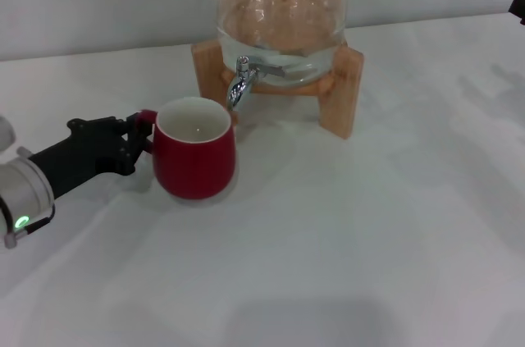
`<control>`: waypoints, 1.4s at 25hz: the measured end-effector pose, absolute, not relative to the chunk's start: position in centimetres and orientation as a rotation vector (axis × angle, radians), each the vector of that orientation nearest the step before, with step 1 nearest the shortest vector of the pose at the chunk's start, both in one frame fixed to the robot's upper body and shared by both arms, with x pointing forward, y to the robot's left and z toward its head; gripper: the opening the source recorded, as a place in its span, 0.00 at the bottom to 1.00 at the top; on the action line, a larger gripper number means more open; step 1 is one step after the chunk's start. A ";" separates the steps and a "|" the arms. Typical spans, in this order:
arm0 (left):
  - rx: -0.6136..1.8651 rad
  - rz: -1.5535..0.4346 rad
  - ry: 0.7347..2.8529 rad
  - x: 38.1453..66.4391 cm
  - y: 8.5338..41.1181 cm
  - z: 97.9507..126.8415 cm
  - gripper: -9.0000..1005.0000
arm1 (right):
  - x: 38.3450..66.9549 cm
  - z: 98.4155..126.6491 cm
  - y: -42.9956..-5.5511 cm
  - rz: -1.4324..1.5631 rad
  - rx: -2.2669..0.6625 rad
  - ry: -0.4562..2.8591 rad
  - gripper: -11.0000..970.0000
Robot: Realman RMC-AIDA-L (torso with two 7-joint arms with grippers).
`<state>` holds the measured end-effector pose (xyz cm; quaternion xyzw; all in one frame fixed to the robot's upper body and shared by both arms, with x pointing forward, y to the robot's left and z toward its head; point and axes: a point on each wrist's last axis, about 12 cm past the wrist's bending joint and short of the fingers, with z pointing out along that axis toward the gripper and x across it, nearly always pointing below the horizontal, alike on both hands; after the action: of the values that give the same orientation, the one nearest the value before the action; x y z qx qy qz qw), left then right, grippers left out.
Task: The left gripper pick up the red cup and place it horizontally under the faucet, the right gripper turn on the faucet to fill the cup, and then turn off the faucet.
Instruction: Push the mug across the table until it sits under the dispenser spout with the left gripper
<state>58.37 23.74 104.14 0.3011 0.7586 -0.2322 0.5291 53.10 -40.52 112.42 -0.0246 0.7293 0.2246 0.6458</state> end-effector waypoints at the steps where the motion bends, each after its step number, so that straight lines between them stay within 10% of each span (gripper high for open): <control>1: 0.726 -0.558 1.819 58.5 23.5 104.2 0.15 | 53.1 112.4 -40.5 0.511 -0.057 1.660 0.81; 35: 0.875 -0.489 1.839 60.4 20.9 104.8 0.15 | 53.0 112.0 -40.6 0.506 -0.043 1.644 0.81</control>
<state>60.36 20.92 104.82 0.3618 0.7603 -0.2023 0.5001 53.02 -40.61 112.03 -0.0188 0.7244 0.2230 0.6521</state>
